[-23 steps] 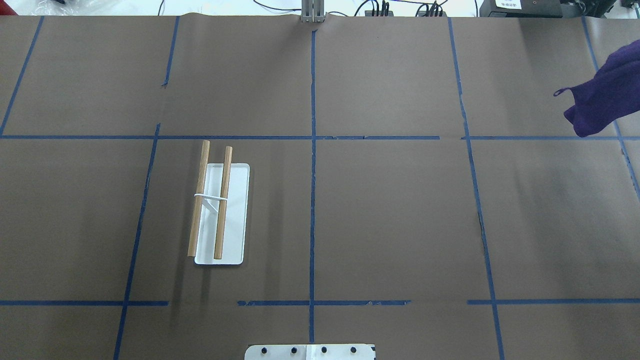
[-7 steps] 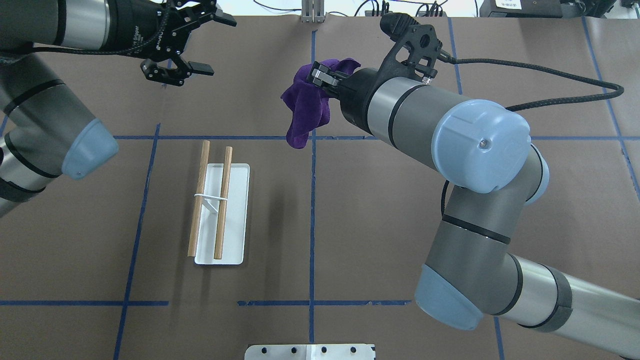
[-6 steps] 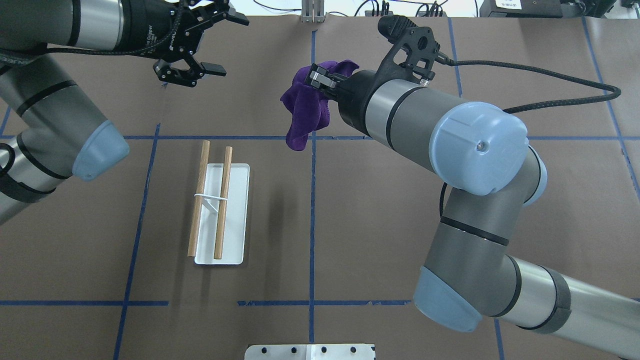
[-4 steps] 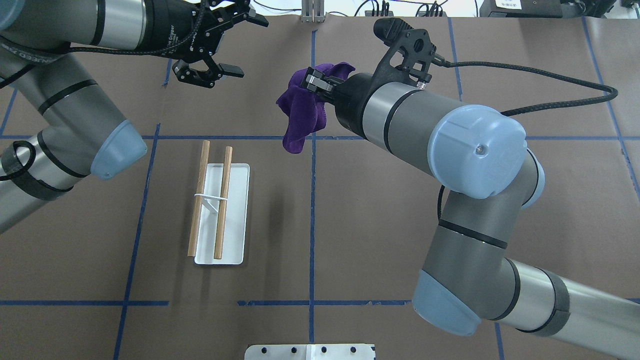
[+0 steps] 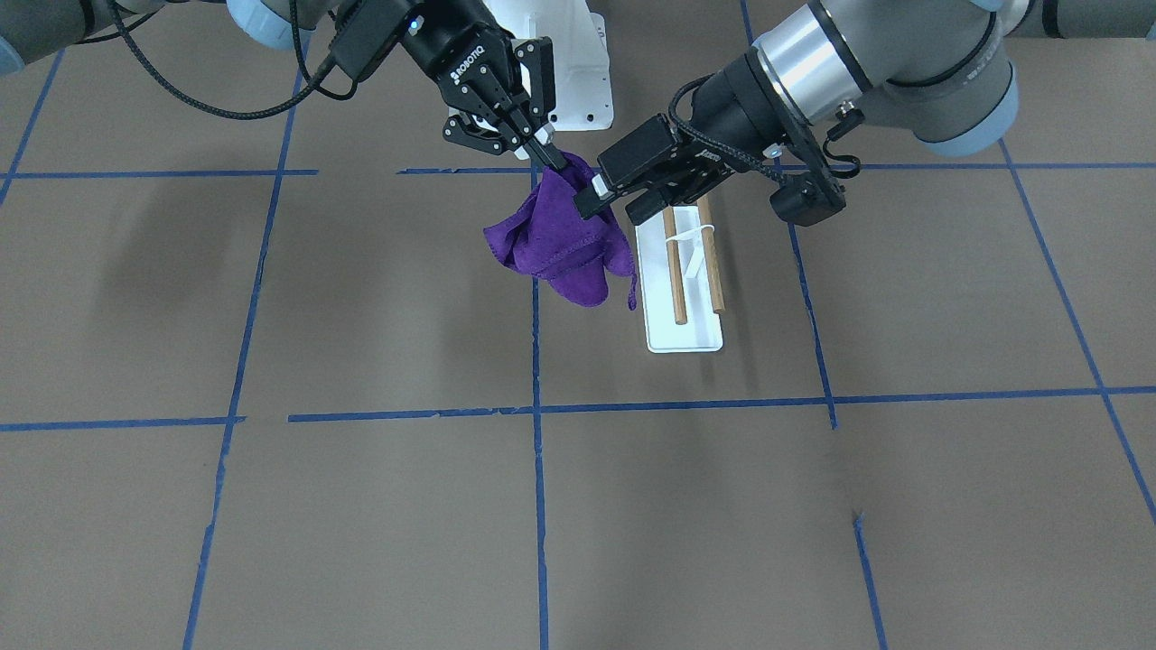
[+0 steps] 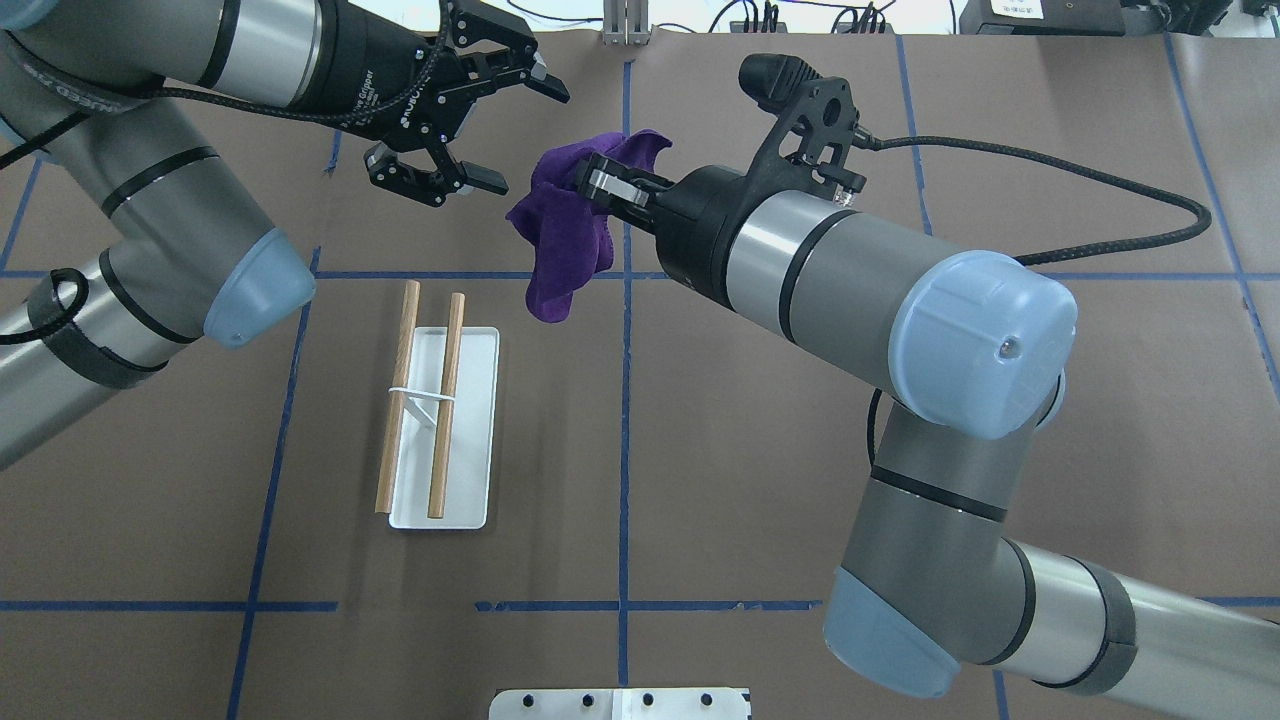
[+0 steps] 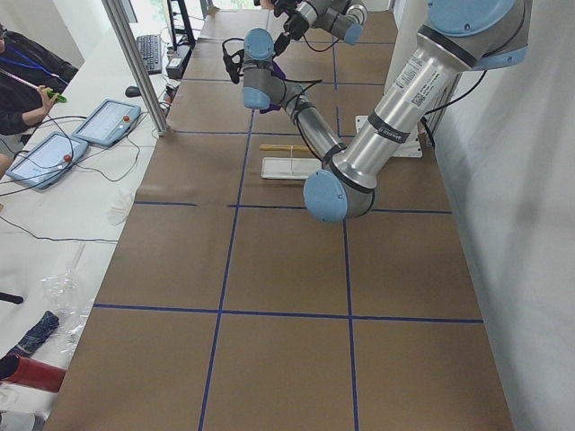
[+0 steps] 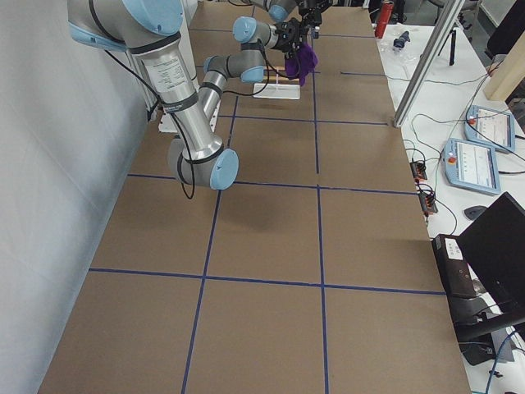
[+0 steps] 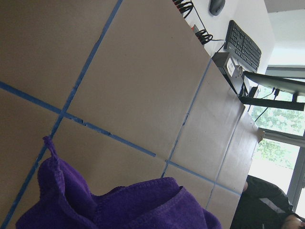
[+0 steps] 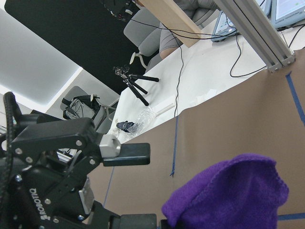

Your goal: Hang towel on rack

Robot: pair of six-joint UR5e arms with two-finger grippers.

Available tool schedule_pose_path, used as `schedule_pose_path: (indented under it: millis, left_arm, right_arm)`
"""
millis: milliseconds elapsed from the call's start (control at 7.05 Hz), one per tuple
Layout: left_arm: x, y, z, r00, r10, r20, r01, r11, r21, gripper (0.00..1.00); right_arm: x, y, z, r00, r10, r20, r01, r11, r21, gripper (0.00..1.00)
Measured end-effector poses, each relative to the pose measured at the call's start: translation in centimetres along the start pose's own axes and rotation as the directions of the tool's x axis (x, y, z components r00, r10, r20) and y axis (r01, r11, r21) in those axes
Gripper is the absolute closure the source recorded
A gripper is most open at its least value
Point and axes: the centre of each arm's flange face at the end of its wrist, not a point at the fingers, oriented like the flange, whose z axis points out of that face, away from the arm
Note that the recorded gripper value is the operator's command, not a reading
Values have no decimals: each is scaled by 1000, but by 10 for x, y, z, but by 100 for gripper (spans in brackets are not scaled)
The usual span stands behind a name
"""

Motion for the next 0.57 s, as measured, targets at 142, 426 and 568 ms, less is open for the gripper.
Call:
schedule_pose_path:
  millis: [142, 426, 568]
  left_arm:
    - [1, 2, 0, 1000, 3, 4, -3, 1000, -15, 6]
    - [4, 5, 0, 1000, 8, 4, -8, 1000, -25, 6]
    - [6, 6, 0, 1000, 9, 2, -9, 1000, -26, 6]
  right_arm:
    - [0, 3, -2, 1000, -1, 12, 1, 1000, -4, 100]
    - [0, 5, -3, 1000, -1, 20, 1, 1000, -8, 100]
    - [0, 5, -3, 1000, -1, 21, 1, 1000, -9, 100]
